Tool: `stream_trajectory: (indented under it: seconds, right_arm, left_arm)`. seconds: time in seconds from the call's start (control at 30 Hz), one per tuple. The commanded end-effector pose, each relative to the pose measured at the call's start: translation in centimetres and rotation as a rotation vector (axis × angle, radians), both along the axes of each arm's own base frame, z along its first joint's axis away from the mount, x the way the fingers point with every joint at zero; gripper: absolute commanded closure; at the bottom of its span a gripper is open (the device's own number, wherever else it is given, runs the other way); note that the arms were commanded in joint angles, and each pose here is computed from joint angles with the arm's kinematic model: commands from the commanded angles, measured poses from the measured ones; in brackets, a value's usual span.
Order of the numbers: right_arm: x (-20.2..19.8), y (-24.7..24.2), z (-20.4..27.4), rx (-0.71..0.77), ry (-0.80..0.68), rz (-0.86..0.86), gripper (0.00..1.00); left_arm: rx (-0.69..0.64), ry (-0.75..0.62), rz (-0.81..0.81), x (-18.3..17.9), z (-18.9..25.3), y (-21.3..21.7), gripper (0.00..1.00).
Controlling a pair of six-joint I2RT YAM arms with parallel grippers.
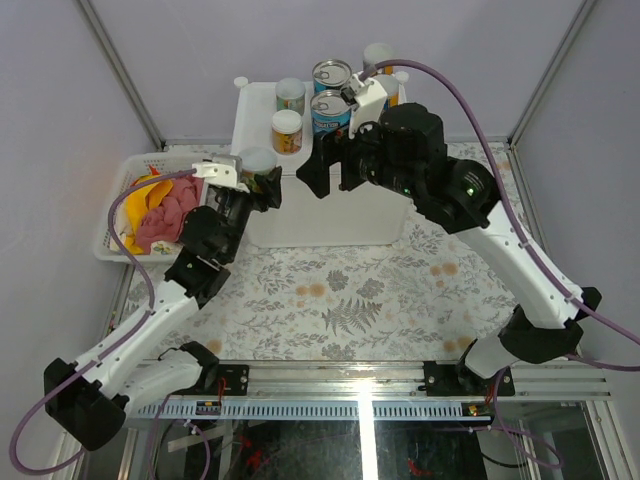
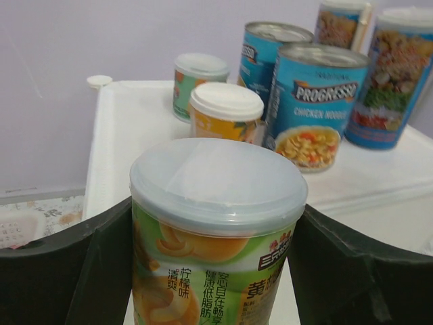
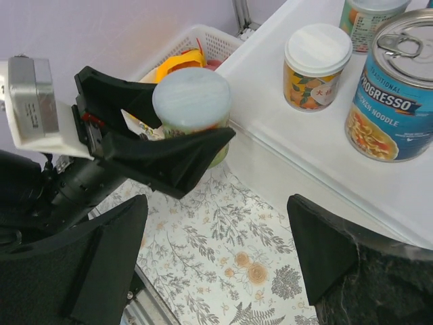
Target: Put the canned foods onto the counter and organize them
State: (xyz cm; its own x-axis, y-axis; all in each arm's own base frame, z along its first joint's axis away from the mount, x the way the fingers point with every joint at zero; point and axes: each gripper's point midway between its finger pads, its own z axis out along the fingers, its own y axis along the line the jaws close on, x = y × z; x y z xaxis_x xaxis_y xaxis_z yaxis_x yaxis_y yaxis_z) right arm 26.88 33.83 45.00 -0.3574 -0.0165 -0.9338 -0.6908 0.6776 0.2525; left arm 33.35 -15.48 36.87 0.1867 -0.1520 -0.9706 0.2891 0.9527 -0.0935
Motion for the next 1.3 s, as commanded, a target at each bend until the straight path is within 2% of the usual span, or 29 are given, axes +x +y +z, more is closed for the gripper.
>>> stream_trajectory:
  seconds: [0.0,0.33,0.67,1.27]
  right_arm:
    - [-0.1,-1.6,3.7,0.081,-0.118,-0.035,0.09]
    - [-0.3,-2.5,3.4,0.064,-0.156,-0.042,0.09]
    - [0.0,-2.7,3.9,0.066,-0.195,-0.047,0.08]
    - [0.6,-2.8,3.9,0.053,-0.210,-0.053,0.08]
  left_arm:
    - [-0.274,-0.266,0.111,-0.8,10.0,3.1,1.00]
    - [-0.298,-0.327,0.209,1.2,10.8,3.7,1.00]
    - [-0.243,-0.364,0.278,2.5,10.1,4.8,1.00]
    - [-0.221,-0.396,0.196,6.7,8.4,6.2,1.00]
